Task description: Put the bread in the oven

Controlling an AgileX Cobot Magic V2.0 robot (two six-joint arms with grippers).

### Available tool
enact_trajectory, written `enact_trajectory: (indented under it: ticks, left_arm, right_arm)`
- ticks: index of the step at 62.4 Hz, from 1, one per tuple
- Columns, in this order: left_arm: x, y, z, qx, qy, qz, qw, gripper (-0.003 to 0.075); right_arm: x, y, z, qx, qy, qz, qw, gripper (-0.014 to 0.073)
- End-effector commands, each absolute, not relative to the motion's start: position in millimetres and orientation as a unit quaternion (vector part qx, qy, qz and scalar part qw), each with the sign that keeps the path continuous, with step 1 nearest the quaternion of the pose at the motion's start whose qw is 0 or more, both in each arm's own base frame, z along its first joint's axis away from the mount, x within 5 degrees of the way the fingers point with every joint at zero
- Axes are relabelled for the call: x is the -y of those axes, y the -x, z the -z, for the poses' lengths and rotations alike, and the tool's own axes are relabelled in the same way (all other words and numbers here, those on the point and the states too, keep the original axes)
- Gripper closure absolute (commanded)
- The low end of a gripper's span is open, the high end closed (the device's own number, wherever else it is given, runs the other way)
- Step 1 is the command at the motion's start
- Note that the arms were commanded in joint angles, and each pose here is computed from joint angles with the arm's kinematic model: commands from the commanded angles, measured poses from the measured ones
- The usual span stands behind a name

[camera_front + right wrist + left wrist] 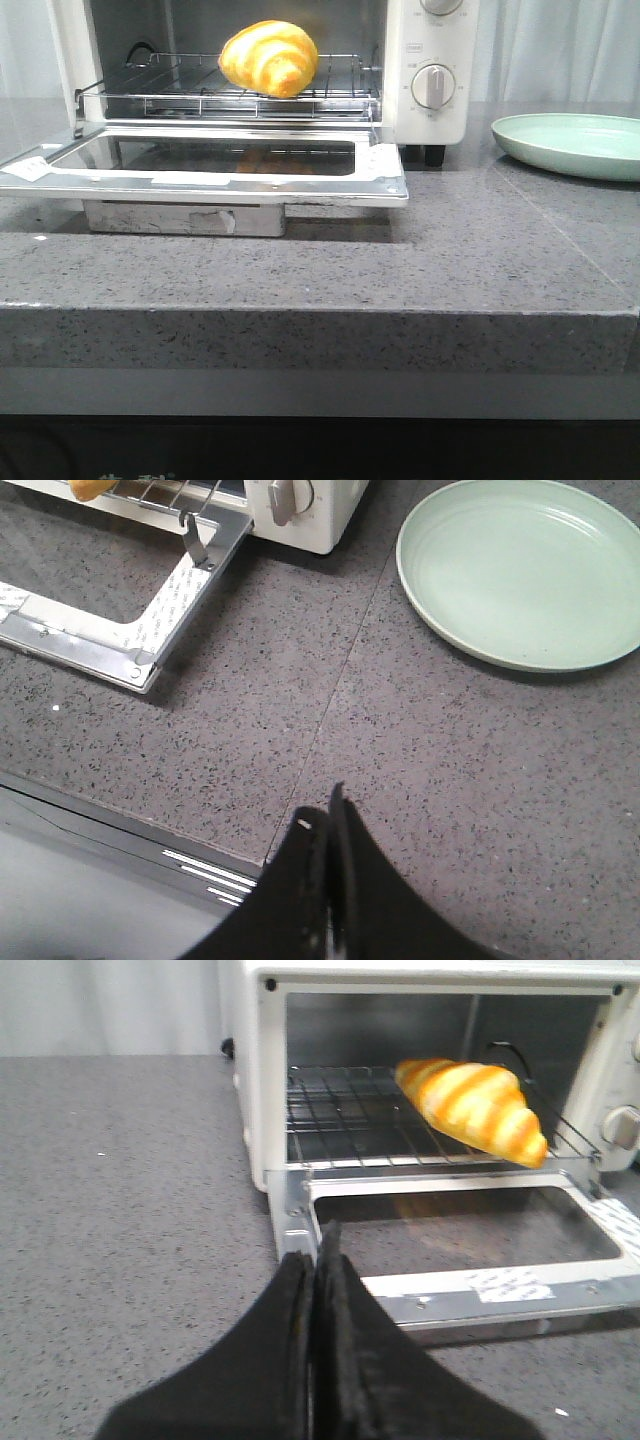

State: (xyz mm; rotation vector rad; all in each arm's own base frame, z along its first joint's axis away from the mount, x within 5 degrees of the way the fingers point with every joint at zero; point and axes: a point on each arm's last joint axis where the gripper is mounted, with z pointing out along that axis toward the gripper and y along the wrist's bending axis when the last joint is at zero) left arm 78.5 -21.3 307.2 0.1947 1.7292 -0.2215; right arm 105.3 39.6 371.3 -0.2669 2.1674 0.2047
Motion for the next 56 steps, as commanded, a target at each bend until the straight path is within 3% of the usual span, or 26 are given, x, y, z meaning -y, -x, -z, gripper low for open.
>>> enact_trajectory:
  ticks: [1,26,56]
  left_arm:
    - [15,-70,-303,-0.695,-0.049,0.096,0.711,0.0738]
    - [2,-55,-217,-0.643,0.021,0.059,0.763,0.0738]
    - [2,-54,-211,-0.647,0.029,0.062,0.760,0.0738]
  right_arm:
    - [-39,-107,-383,-0.859,0.111,-0.082,0.494,0.0663]
    - [-39,-107,-383,-0.859,0.111,-0.082,0.494,0.0663]
    - [-39,-107,-383,-0.859,0.111,-0.082,0.494,0.0663]
